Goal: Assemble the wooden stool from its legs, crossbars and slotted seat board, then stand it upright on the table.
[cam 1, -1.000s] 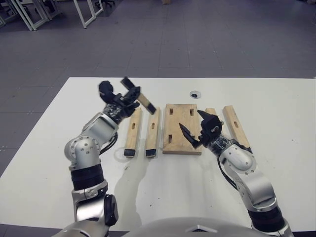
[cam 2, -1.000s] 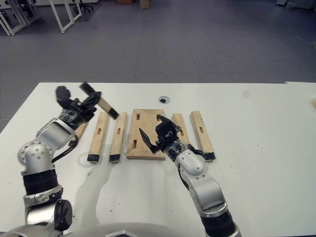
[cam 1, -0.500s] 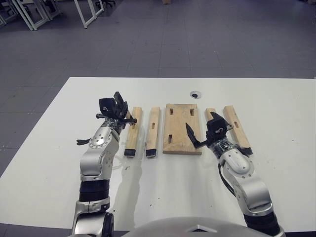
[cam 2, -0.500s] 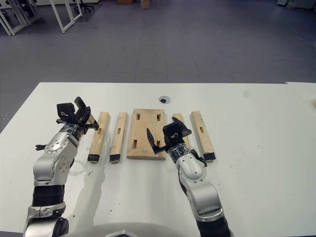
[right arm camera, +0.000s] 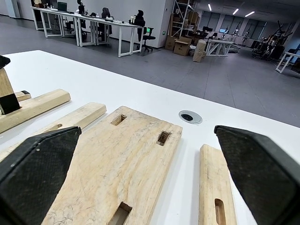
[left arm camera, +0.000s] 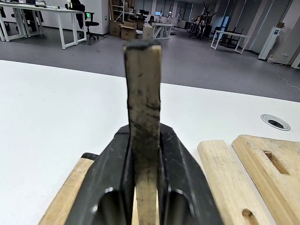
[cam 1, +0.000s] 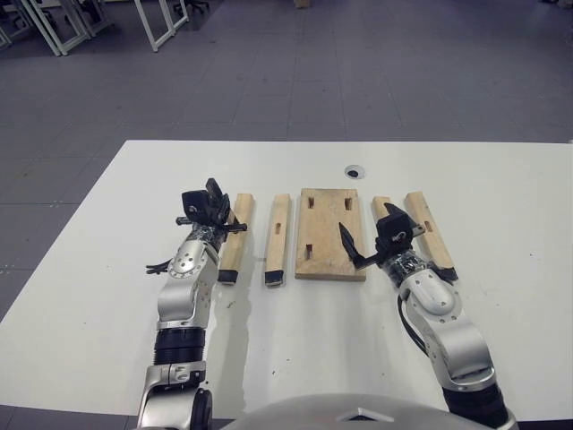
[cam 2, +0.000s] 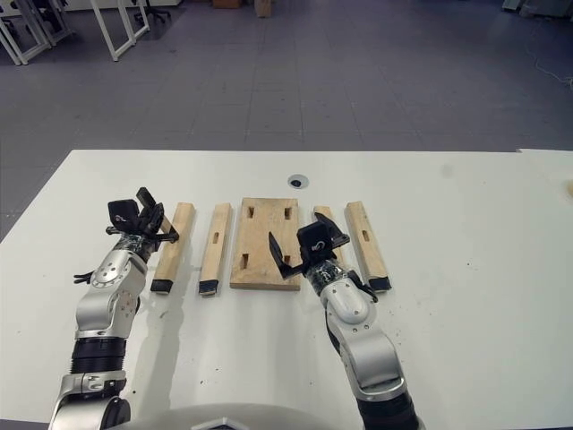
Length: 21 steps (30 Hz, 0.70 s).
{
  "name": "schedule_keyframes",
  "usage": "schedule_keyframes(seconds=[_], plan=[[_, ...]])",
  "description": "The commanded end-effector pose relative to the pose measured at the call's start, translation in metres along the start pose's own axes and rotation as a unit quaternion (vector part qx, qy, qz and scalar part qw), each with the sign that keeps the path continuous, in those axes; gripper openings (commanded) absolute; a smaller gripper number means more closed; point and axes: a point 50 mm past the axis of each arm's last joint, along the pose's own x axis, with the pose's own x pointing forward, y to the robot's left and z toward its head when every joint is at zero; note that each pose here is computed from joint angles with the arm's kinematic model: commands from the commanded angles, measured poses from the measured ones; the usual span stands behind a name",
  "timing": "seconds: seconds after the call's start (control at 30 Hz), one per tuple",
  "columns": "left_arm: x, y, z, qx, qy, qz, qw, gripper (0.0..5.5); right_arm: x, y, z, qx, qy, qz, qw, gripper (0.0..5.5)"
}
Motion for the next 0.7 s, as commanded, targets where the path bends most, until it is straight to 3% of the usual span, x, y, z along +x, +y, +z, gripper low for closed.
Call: schedule_keyframes(seconds=[0.03, 0.27, 0.37, 0.57, 0.7], plan=[[-0.015, 0.001, -0.046, 0.007, 0.075, 0.002, 0.997, 0.42, 0.002, 0.0, 0.002, -0.004, 0.0, -0.003, 1.0, 5.25], [-0.036, 0.014, -0.094, -0.006, 0.168, 0.031, 0.985, 0.42, 0.001, -0.002, 0.004, -0.002, -0.001, -0.006, 1.0, 5.25], [-0.034, 0.011, -0.079, 0.003, 0.144, 0.018, 0.989, 0.42, 0.001, -0.002, 0.004, -0.002, -0.001, -0.007, 1.0, 5.25], [-0.044, -0.011, -0.018, 0.015, -0.011, 0.022, 1.0, 0.42, 0.001, -0.002, 0.004, -0.001, -0.002, -0.013, 1.0, 5.25], [-0.049, -0.02, -0.009, 0.001, -0.04, 0.039, 0.998, 0.42, 0.002, -0.002, 0.004, -0.003, -0.002, -0.013, 1.0, 5.25]])
